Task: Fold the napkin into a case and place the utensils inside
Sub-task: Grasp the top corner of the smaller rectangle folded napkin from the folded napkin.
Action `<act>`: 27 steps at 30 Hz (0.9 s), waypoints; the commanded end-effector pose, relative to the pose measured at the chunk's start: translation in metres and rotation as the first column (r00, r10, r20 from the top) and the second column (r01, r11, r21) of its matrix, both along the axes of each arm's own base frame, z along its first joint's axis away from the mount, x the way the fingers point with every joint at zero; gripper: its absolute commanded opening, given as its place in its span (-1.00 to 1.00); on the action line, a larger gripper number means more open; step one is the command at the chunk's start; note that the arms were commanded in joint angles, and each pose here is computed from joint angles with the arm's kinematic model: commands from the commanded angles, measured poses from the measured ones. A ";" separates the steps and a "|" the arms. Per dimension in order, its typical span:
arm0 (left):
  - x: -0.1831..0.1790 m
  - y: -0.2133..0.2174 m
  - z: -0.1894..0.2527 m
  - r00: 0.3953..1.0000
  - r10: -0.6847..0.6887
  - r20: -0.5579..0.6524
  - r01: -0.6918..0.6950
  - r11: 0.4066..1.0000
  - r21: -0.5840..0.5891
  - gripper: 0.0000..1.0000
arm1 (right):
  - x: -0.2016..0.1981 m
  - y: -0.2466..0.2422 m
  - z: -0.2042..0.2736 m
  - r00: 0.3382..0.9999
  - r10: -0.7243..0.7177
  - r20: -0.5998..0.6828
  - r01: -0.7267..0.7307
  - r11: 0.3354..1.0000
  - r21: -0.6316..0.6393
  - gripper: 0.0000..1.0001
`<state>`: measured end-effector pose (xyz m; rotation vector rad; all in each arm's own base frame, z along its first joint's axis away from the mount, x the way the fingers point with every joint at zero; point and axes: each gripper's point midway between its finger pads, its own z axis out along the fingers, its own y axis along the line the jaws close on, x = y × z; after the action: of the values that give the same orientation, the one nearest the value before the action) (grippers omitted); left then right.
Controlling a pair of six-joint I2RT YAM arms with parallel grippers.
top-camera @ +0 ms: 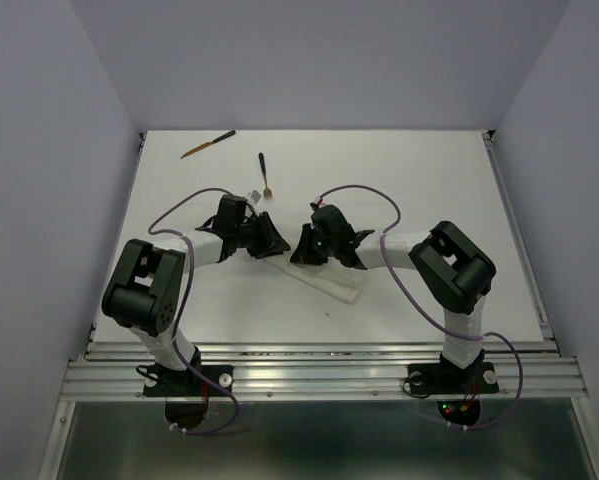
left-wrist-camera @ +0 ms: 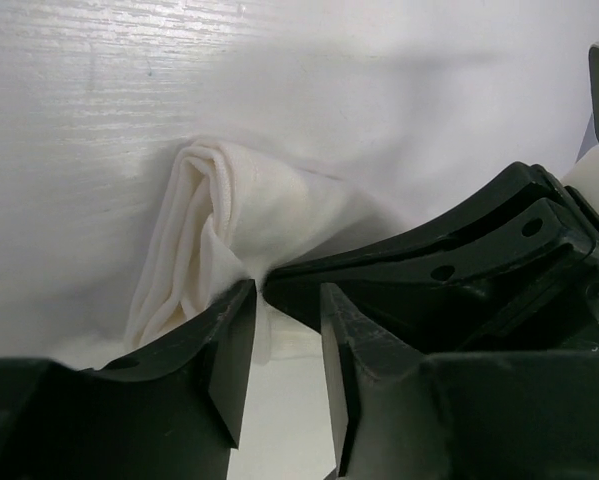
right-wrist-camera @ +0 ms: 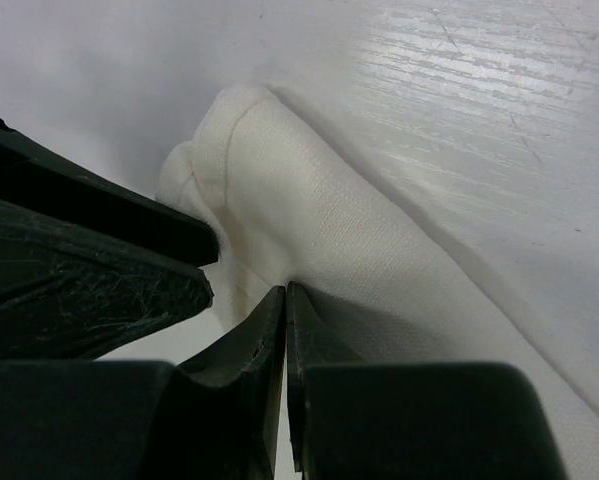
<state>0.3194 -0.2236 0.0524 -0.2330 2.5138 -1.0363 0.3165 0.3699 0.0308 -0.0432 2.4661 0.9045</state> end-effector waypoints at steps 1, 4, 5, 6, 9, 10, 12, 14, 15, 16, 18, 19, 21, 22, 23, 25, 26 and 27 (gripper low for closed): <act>0.009 0.003 0.030 0.997 0.020 0.068 -0.020 1.000 -0.008 -0.07 | -0.004 -0.001 -0.013 1.000 0.000 -0.022 -0.001 0.999 -0.033 -0.82; 0.012 0.006 0.035 0.996 0.030 0.082 -0.030 1.000 0.000 0.04 | -0.003 -0.001 -0.012 1.000 0.000 -0.021 -0.001 0.999 -0.032 -0.82; 0.012 0.008 0.035 0.996 0.036 0.080 -0.036 0.999 0.007 0.04 | -0.003 -0.001 -0.012 1.000 0.001 -0.020 -0.002 0.999 -0.033 -0.82; 0.011 0.009 0.036 0.996 0.039 0.084 -0.040 0.999 0.012 0.04 | -0.003 -0.001 -0.013 1.000 0.000 -0.020 -0.001 0.999 -0.034 -0.82; 0.009 0.014 0.036 0.994 0.057 0.091 -0.060 0.998 0.024 -0.31 | -0.004 -0.001 -0.012 1.000 -0.001 -0.020 0.000 0.999 -0.033 -0.82; 0.009 0.015 0.037 0.994 0.059 0.096 -0.062 0.998 0.028 -0.48 | -0.003 -0.001 -0.011 1.000 -0.002 -0.019 0.001 1.000 -0.030 -0.82; 0.007 0.016 0.039 0.993 0.058 0.104 -0.061 0.998 0.030 -1.00 | -0.003 -0.001 -0.011 1.000 -0.003 -0.020 0.002 1.000 -0.029 -0.82; 0.005 0.018 0.039 0.993 0.060 0.103 -0.064 0.997 0.037 -1.00 | -0.004 -0.001 -0.011 1.000 -0.001 -0.022 0.000 1.000 -0.029 -0.82; 0.004 0.019 0.037 0.993 0.066 0.098 -0.070 0.997 0.043 -1.00 | -0.004 -0.001 -0.011 1.000 -0.002 -0.021 0.001 1.000 -0.030 -0.82; 0.004 0.021 0.038 0.992 0.070 0.102 -0.075 0.996 0.045 -1.00 | -0.003 -0.001 -0.011 1.000 -0.001 -0.019 0.000 1.000 -0.029 -0.82; 0.003 0.023 0.035 0.992 0.079 0.095 -0.085 0.995 0.056 -1.00 | -0.004 -0.001 -0.011 1.000 -0.001 -0.019 0.000 1.000 -0.029 -0.82; 0.003 0.024 0.034 0.992 0.082 0.095 -0.088 0.994 0.063 -1.00 | -0.004 -0.001 -0.010 1.000 -0.001 -0.018 0.000 1.000 -0.028 -0.82; 0.002 0.024 0.031 0.993 0.078 0.085 -0.085 0.994 0.071 -1.00 | -0.004 -0.001 -0.011 1.000 -0.001 -0.019 0.000 1.000 -0.029 -0.82; 0.001 0.025 0.027 0.994 0.078 0.071 -0.084 0.993 0.084 -1.00 | -0.004 -0.001 -0.009 1.000 -0.001 -0.017 0.000 1.000 -0.027 -0.82; 0.001 0.025 0.024 0.995 0.074 0.063 -0.080 0.993 0.090 -1.00 | -0.004 -0.001 -0.010 1.000 -0.001 -0.018 0.000 1.000 -0.028 -0.82; 0.001 0.025 0.017 0.997 0.063 0.041 -0.067 0.992 0.103 -1.00 | -0.004 -0.001 -0.010 1.000 -0.001 -0.018 0.000 1.000 -0.028 -0.82; -0.001 0.026 0.014 0.998 0.055 0.030 -0.058 0.992 0.114 -1.00 | -0.004 -0.001 -0.009 1.000 -0.001 -0.017 0.000 1.000 -0.027 -0.82; -0.001 0.025 0.012 0.999 0.049 0.022 -0.051 0.992 0.117 -1.00 | -0.004 -0.001 -0.009 1.000 -0.001 -0.018 0.000 1.000 -0.028 -0.82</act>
<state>0.3185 -0.2018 0.0709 -0.2791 2.4905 -0.9002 0.3166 0.3702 0.0309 -0.0352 2.4673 0.9075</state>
